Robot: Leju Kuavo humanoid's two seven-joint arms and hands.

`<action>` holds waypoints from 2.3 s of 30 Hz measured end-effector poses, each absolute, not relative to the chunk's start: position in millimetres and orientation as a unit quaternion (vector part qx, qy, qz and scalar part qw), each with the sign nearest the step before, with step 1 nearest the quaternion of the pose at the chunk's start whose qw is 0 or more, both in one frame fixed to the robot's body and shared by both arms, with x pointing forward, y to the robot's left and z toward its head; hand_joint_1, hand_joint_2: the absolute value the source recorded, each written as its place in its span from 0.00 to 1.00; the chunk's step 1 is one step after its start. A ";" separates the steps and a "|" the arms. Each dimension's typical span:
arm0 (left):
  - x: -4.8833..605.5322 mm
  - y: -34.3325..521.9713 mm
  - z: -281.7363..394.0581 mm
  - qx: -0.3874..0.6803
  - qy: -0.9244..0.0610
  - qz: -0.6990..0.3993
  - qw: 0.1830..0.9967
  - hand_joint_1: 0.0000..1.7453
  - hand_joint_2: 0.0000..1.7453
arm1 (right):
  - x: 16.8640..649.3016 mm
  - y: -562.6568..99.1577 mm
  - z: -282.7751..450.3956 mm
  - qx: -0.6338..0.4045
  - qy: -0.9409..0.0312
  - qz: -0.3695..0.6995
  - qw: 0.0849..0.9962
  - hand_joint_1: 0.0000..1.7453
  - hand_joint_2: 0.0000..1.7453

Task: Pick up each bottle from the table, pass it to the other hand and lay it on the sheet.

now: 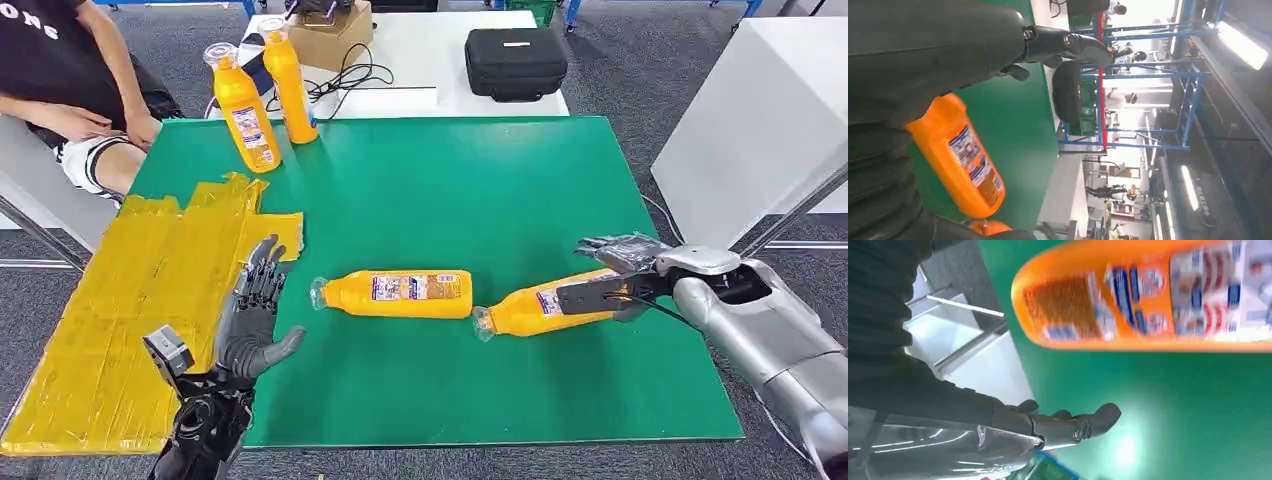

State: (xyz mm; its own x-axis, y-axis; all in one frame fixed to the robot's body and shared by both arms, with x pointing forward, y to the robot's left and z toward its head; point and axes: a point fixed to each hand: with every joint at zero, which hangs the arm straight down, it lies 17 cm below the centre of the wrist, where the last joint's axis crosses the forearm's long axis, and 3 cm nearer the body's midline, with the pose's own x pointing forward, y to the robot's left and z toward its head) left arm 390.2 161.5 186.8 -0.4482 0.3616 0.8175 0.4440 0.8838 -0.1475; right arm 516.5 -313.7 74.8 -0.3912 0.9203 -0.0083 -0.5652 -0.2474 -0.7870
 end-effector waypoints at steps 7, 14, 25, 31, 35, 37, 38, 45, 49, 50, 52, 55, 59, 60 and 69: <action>397.6 161.5 184.5 -0.242 -0.847 -0.036 0.473 0.00 1.00 | 516.1 -334.8 52.4 -0.239 -0.346 0.742 0.523 0.00 1.00; 404.3 156.6 181.7 -0.248 -0.842 -0.038 0.478 0.00 1.00 | 516.2 -346.9 33.5 -0.247 -0.336 0.732 0.539 0.00 1.00; 413.4 146.7 179.4 -0.260 -0.835 -0.043 0.483 0.00 1.00 | 514.0 -352.2 9.7 -0.250 -0.333 0.720 0.555 0.00 1.00; 418.2 145.5 180.1 -0.260 -0.835 -0.045 0.483 0.00 1.00 | 510.2 -353.2 -1.0 -0.248 -0.325 0.719 0.562 0.00 1.00; 419.6 142.4 177.6 -0.258 -0.833 -0.047 0.487 0.00 1.00 | 513.0 -342.7 -5.0 -0.255 -0.335 0.716 0.557 0.00 1.00; 419.5 140.8 175.0 -0.257 -0.831 -0.049 0.490 0.00 1.00 | 514.7 -338.9 -8.6 -0.263 -0.334 0.716 0.555 0.00 1.00; 419.2 139.6 174.1 -0.257 -0.831 -0.051 0.491 0.00 1.00 | 514.7 -335.8 -10.4 -0.263 -0.333 0.716 0.554 0.00 1.00; 420.1 137.1 168.8 -0.257 -0.827 -0.052 0.497 0.00 1.00 | 518.6 -321.0 -10.2 -0.251 -0.335 0.721 0.552 0.00 1.00; 420.0 137.3 165.4 -0.254 -0.825 -0.051 0.501 0.00 1.00 | 519.8 -309.2 -10.4 -0.245 -0.339 0.723 0.550 0.50 1.00; 420.2 137.7 164.6 -0.252 -0.825 -0.051 0.502 0.00 1.00 | 520.4 -305.3 -10.1 -0.243 -0.343 0.723 0.549 0.50 1.00; 420.0 137.3 163.5 -0.251 -0.825 -0.052 0.504 0.00 1.00 | 521.2 -299.4 -10.0 -0.241 -0.348 0.722 0.547 1.00 1.00; 419.7 136.4 163.1 -0.251 -0.825 -0.052 0.504 0.00 1.00 | 522.2 -293.0 -10.1 -0.242 -0.354 0.721 0.545 1.00 1.00; 419.1 136.0 161.3 -0.251 -0.823 -0.052 0.506 0.00 1.00 | 524.6 -283.5 -8.3 -0.243 -0.361 0.721 0.539 1.00 1.00; 418.7 135.8 160.1 -0.252 -0.823 -0.053 0.507 0.00 1.00 | 525.1 -281.5 -7.7 -0.243 -0.362 0.722 0.538 1.00 1.00; 416.4 134.6 154.8 -0.252 -0.819 -0.054 0.512 0.00 1.00 | 525.9 -274.9 -6.8 -0.242 -0.366 0.722 0.536 1.00 1.00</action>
State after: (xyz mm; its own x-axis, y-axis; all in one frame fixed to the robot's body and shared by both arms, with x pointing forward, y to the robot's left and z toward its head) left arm 416.4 134.6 154.8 -0.3481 0.3574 0.8667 0.4677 0.8674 -0.1698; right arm 525.9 -274.9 -6.8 -0.3094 0.9500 0.0427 -0.5966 -0.1590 -0.7867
